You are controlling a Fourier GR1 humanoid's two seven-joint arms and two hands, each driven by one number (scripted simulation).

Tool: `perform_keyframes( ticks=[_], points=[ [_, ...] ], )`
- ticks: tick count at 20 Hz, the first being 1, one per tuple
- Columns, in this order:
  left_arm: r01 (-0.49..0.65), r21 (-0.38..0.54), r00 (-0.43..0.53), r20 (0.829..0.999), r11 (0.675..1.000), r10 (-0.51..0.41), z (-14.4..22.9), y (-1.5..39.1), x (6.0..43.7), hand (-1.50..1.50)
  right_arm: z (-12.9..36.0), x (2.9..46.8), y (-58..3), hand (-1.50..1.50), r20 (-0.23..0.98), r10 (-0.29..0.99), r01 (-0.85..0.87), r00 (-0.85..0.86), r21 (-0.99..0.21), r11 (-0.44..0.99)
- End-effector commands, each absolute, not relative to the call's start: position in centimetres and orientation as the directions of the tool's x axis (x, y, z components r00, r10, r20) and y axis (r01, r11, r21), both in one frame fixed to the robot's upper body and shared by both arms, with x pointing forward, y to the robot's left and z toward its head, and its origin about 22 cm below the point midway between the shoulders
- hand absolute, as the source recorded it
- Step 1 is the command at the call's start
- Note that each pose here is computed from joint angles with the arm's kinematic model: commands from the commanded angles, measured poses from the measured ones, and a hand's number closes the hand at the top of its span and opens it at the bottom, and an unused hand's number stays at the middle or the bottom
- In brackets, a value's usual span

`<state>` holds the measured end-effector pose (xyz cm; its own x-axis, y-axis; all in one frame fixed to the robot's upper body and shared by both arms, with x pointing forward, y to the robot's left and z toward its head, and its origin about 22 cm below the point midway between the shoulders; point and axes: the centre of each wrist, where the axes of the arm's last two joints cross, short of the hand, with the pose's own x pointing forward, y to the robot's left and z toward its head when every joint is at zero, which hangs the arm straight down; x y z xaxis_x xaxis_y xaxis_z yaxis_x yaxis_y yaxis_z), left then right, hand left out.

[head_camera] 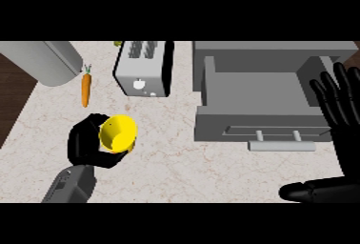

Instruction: Pick up the cup, place it into the drawer and close the drawer

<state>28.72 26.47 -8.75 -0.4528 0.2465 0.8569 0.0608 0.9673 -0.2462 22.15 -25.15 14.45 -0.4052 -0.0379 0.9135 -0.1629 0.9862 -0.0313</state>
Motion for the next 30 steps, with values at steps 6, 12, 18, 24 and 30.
perform_keyframes(
  ticks=[6, 12, 18, 24, 30],
  points=[
    [0.227, -0.238, -0.476, 0.819, 0.944, 0.321, 1.1, 22.0, 30.9, 1.50, 15.6, 22.8, -25.4, -1.50, 0.913, -0.031, -0.133, -0.406, -0.026, 0.991],
    [0.234, -0.236, -0.486, 0.812, 0.943, 0.324, 6.7, 19.9, 32.5, 1.50, 14.5, 21.0, -26.6, -1.50, 0.916, -0.029, -0.152, -0.399, -0.036, 0.988],
    [0.262, -0.203, -0.482, 0.819, 0.943, 0.310, 12.3, 17.9, 35.1, 1.50, 15.3, 21.5, -24.4, -1.50, 0.911, -0.057, -0.166, -0.408, -0.012, 0.986],
    [0.228, -0.141, -0.514, 0.823, 0.963, 0.242, 15.9, 12.4, 36.9, 1.50, 13.8, 22.1, -24.6, -1.50, 0.914, -0.029, -0.153, -0.404, -0.036, 0.988],
    [0.244, -0.103, -0.476, 0.853, 0.964, 0.212, 18.6, 9.8, 38.3, 1.50, 13.4, 23.0, -25.7, -1.50, 0.920, -0.021, -0.151, -0.391, -0.042, 0.988]
  ],
)
